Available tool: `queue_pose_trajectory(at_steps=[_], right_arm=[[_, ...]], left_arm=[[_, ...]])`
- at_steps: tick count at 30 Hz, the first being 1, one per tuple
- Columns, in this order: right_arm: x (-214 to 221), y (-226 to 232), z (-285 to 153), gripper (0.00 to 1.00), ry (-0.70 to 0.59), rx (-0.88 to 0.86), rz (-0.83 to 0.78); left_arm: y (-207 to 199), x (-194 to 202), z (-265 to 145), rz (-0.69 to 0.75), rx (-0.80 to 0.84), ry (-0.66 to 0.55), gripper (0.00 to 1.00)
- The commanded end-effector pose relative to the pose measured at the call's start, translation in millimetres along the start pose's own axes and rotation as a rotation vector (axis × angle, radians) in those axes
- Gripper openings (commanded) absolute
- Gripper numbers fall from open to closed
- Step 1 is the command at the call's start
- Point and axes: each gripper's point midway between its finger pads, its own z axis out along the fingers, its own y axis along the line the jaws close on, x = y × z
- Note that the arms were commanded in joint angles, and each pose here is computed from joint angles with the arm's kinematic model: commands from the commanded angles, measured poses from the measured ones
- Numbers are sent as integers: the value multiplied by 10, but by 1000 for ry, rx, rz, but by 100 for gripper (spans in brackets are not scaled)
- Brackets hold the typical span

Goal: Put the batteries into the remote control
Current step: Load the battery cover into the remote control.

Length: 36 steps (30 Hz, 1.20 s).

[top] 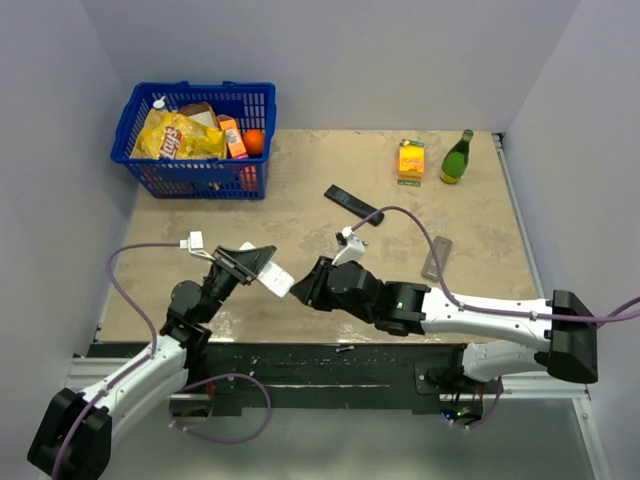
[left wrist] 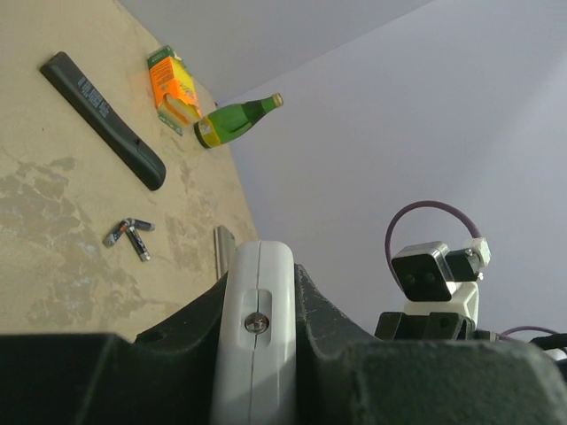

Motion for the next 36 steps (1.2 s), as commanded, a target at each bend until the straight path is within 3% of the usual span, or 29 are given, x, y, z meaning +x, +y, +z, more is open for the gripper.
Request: queue_pose_trajectory(at_steps=[1,36], right_arm=[[-58,68,-1,26,-13,28,57],[6,186,214,28,-18,-6,136]], left_arm=[[-231,-91,68,123,75,-22,0],[-348,-60,37,115,132,-11,0]])
